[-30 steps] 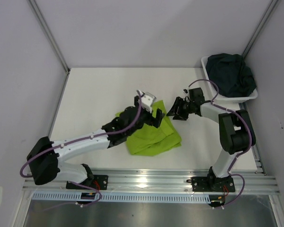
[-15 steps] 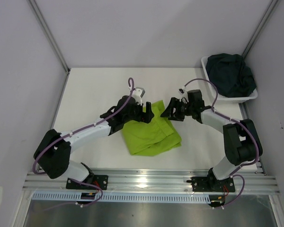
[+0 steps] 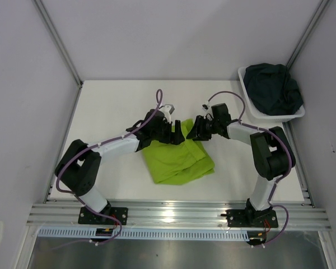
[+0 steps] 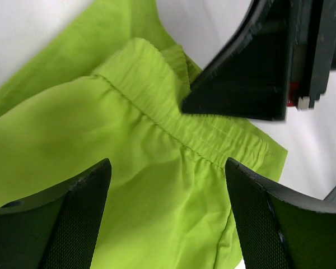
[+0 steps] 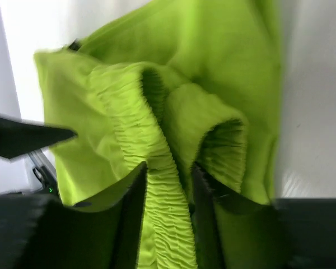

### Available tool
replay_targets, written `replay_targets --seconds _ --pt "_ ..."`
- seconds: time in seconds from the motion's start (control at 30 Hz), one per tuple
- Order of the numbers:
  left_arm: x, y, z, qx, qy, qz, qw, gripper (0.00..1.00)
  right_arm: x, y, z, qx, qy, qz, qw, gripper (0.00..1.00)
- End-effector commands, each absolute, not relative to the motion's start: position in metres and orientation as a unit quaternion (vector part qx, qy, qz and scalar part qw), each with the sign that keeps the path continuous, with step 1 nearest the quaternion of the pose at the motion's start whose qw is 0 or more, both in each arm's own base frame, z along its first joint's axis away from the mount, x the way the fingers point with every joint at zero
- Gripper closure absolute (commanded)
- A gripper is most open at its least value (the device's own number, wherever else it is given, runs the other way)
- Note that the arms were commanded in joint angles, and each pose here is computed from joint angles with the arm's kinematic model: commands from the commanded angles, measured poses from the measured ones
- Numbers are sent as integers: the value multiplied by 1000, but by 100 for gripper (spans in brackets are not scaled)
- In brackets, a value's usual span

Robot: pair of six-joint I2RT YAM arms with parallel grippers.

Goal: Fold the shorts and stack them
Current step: Fold the shorts

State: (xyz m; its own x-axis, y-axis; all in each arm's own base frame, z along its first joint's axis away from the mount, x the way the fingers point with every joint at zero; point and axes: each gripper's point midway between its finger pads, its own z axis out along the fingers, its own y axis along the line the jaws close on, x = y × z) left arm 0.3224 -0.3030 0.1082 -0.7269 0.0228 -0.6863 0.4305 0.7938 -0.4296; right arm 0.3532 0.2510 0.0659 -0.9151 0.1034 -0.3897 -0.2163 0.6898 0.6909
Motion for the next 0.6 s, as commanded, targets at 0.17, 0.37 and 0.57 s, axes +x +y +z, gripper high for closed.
replay_targets --seconds 0.17,0.37,0.57 --pt "328 -326 112 124 866 -360 325 17 376 234 38 25 923 338 184 79" --pt "334 -311 126 119 860 -361 339 17 380 226 32 36 932 316 175 78" --pt "342 -286 166 107 843 -372 373 15 390 225 79 28 921 320 222 59"
